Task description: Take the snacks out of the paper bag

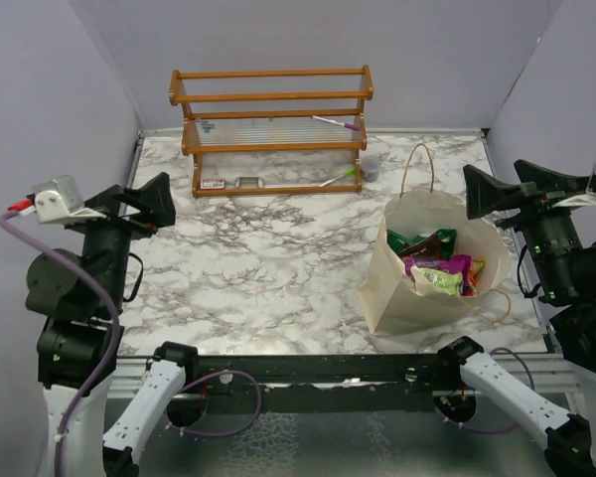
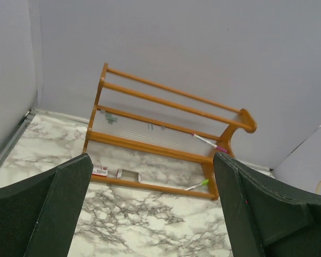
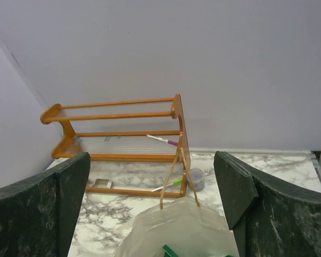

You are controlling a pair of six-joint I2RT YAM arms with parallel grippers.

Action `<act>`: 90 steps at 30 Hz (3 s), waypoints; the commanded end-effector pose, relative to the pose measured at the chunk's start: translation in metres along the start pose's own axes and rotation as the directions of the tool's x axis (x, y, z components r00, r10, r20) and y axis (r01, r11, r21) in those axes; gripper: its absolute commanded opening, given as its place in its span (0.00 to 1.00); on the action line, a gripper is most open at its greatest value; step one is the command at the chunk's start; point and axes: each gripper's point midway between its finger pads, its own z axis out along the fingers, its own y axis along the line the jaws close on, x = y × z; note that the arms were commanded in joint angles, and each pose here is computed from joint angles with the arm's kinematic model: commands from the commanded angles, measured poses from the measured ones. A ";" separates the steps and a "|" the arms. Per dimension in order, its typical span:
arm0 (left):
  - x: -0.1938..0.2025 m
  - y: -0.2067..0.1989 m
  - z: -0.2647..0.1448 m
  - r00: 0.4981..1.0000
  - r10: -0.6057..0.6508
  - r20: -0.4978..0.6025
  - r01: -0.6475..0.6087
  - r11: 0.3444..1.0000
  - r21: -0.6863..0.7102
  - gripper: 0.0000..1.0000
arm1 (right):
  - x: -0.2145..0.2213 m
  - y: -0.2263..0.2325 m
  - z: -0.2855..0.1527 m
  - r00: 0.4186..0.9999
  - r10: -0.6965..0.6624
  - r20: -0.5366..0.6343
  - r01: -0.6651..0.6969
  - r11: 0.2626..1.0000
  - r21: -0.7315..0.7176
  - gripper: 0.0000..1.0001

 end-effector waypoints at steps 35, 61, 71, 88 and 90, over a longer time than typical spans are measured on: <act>0.251 -0.191 0.084 0.810 -0.041 -0.585 0.503 0.560 0.658 0.91 | 0.101 -0.034 -0.031 0.959 0.166 -0.228 -0.110 0.964 0.240 0.99; 0.341 -0.387 0.119 0.519 0.007 -0.855 0.831 0.230 0.506 0.56 | 0.070 -0.056 -0.062 0.990 0.094 -0.106 -0.065 0.967 0.247 0.99; 0.334 -0.391 0.111 0.522 0.012 -0.853 0.833 0.208 0.513 0.34 | 0.075 -0.056 -0.063 0.989 0.084 -0.119 -0.052 0.967 0.248 0.99; 0.273 -0.399 0.088 0.575 0.034 -0.818 0.812 0.104 0.575 0.18 | 0.073 -0.058 -0.065 0.988 0.087 -0.127 -0.052 0.966 0.255 0.99; 0.272 -0.399 0.082 0.580 0.047 -0.813 0.808 0.097 0.581 0.18 | 0.073 -0.058 -0.066 0.988 0.086 -0.128 -0.051 0.965 0.256 0.99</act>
